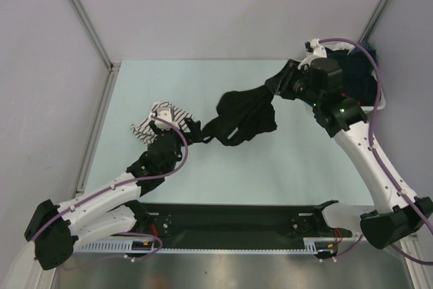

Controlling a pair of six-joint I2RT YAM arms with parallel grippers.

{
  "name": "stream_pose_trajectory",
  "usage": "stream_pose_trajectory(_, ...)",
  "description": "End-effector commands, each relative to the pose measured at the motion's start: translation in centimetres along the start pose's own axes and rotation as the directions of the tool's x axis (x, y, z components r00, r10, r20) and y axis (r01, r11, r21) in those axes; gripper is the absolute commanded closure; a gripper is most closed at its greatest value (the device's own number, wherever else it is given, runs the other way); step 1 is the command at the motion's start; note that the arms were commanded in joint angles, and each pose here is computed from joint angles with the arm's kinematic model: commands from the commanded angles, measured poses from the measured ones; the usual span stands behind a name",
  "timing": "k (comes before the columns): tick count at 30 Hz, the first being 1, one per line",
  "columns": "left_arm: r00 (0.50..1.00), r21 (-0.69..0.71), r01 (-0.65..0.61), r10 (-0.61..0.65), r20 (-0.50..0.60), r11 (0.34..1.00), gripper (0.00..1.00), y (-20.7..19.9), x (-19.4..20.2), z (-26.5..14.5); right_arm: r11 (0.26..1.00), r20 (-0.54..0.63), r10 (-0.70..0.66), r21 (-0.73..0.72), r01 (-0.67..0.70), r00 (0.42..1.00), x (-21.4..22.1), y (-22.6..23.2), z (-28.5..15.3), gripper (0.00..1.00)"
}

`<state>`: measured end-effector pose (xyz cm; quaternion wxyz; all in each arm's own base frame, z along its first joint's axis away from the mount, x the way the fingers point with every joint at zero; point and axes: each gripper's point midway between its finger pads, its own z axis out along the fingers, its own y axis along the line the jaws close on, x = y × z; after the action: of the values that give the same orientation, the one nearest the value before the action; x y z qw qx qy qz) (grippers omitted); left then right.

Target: Fold and stack the tank tops

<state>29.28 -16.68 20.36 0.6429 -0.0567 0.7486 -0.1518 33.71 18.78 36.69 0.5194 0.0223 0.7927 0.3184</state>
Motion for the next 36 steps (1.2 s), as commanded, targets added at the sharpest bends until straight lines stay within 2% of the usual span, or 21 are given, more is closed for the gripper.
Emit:
stream_pose_trajectory(1, 1.0, -0.014, -0.001, 0.001, 0.014, 1.0, 0.02, 0.1, -0.2, 0.1, 0.971, -0.207, 0.024, 0.238, 0.027, 0.978, 6.9, -7.0, 3.1, 0.38)
stream_pose_trajectory(2, 1.0, -0.012, -0.009, 0.009, 0.001, 1.0, 0.02, 0.0, 0.1, 0.2, 0.959, -0.239, 0.03, 0.28, 0.04, 0.971, 7.9, -8.2, 3.3, 0.23)
stream_pose_trajectory(4, 1.0, -0.01, -0.024, 0.024, -0.018, 1.0, 0.02, -0.3, 0.4, 0.6, 0.942, -0.275, 0.013, 0.325, 0.081, 0.961, 10.0, -10.4, 3.5, 0.21)
stream_pose_trajectory(7, 0.997, 0.023, -0.055, 0.056, -0.056, 0.998, 0.02, -1.2, 1.1, 1.0, 0.968, -0.264, -0.059, 0.22, 0.12, 0.963, 10.7, -9.2, 3.0, 0.3)
stream_pose_trajectory(8, 0.996, 0.036, -0.058, 0.06, -0.062, 0.998, 0.03, -1.6, 1.1, 1.2, 0.969, -0.291, -0.069, 0.209, 0.134, 0.954, 12.2, -9.5, 2.6, 0.37)
stream_pose_trajectory(11, 0.992, 0.052, -0.07, 0.075, -0.102, 0.996, 0.02, -2.2, 2.2, 1.6, 0.973, -0.348, -0.093, 0.168, 0.159, 0.933, 14.8, -9.2, 1.9, 0.44)
stream_pose_trajectory(17, 0.987, 0.014, -0.079, 0.081, -0.142, 0.997, 0.0, -2.0, 3.0, 2.5, 0.982, -0.497, -0.133, 0.049, 0.181, 0.858, 21.6, -6.9, 1.6, 0.41)
stream_pose_trajectory(22, 0.971, -0.026, -0.087, 0.079, -0.226, 0.996, 0.01, -0.2, 4.6, 4.1, 0.986, -0.517, -0.131, 0.023, 0.166, 0.846, 24.1, -6.2, 2.4, 0.39)
stream_pose_trajectory(23, 0.964, -0.001, -0.064, 0.061, -0.258, 0.998, 0.03, -0.5, 4.9, 4.5, 0.987, -0.517, -0.13, 0.015, 0.16, 0.846, 24.2, -6.1, 2.5, 0.39)
stream_pose_trajectory(25, 0.941, -0.049, -0.028, 0.01, -0.338, 0.998, 0.06, 1.7, 6.7, 6.1, 0.987, -0.501, -0.136, 0.008, 0.162, 0.854, 23.9, -5.9, 2.8, 0.39)
stream_pose_trajectory(26, 0.916, -0.013, 0.012, -0.016, -0.4, 1.0, 0.11, 1.2, 7.5, 6.4, 0.985, -0.498, -0.14, 0.014, 0.169, 0.856, 23.8, -6.1, 2.8, 0.39)
stream_pose_trajectory(28, 0.875, -0.041, 0.05, -0.064, -0.48, 0.998, 0.16, 2.5, 9.6, 7.5, 0.984, -0.488, -0.149, 0.012, 0.178, 0.86, 23.6, -6.1, 2.8, 0.39)
stream_pose_trajectory(32, 0.822, 0.019, 0.074, -0.05, -0.567, 0.997, 0.33, 0.9, 11.3, 8.6, 0.984, -0.477, -0.155, 0.005, 0.179, 0.865, 23.3, -6.1, 2.6, 0.4)
stream_pose_trajectory(36, 0.754, 0.023, 0.077, -0.043, -0.655, 0.997, 0.43, 0.5, 14.1, 9.1, 0.984, -0.466, -0.157, -0.001, 0.177, 0.871, 23.3, -6.2, 2.5, 0.41)
